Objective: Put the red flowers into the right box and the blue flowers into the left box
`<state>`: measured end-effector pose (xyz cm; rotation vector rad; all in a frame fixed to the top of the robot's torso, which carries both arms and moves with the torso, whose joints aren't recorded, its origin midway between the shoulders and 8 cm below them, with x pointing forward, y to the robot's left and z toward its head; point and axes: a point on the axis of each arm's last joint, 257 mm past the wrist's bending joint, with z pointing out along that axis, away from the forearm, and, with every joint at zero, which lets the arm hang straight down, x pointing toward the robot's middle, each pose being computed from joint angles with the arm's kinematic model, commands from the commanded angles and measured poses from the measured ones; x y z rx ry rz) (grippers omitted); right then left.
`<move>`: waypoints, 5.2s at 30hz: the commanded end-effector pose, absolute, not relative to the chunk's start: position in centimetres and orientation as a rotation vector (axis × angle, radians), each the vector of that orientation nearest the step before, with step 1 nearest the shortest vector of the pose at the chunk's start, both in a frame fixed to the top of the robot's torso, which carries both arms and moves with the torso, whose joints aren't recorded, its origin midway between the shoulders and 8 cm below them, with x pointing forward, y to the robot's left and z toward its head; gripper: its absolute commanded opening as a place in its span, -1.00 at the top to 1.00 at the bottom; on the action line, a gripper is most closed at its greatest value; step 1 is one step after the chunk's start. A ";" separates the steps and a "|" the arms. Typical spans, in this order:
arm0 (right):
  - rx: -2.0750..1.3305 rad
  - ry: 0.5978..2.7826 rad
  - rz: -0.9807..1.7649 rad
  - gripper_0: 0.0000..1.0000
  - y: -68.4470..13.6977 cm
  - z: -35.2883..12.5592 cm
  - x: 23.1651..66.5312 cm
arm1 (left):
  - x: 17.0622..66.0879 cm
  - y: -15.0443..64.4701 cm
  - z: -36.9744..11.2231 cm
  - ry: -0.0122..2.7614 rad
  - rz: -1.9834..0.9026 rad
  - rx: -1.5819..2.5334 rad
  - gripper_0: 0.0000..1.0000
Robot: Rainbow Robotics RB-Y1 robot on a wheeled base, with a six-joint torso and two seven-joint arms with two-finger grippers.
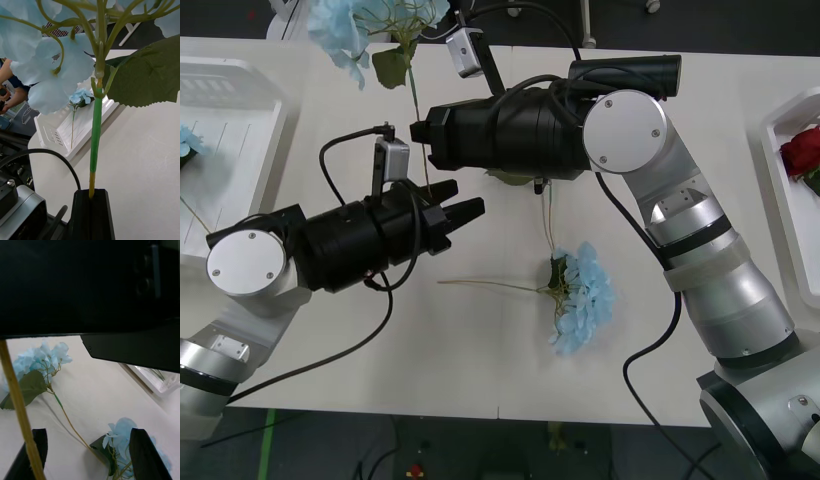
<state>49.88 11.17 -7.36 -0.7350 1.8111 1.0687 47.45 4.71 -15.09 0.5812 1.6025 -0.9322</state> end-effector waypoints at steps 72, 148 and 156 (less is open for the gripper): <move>1.576 2.504 1.245 -1.00 1.7 -18.7 47.1 | 56.1 62.5 -15.1 1.970 0.145 -0.182 -0.49; 1.903 2.299 0.585 1.00 -6.2 -31.4 44.2 | 44.6 18.3 -13.4 1.589 -0.576 1.082 -1.00; 1.493 2.476 0.694 1.00 -7.7 -24.8 47.8 | 44.6 18.0 -13.7 1.593 -0.580 1.087 -1.00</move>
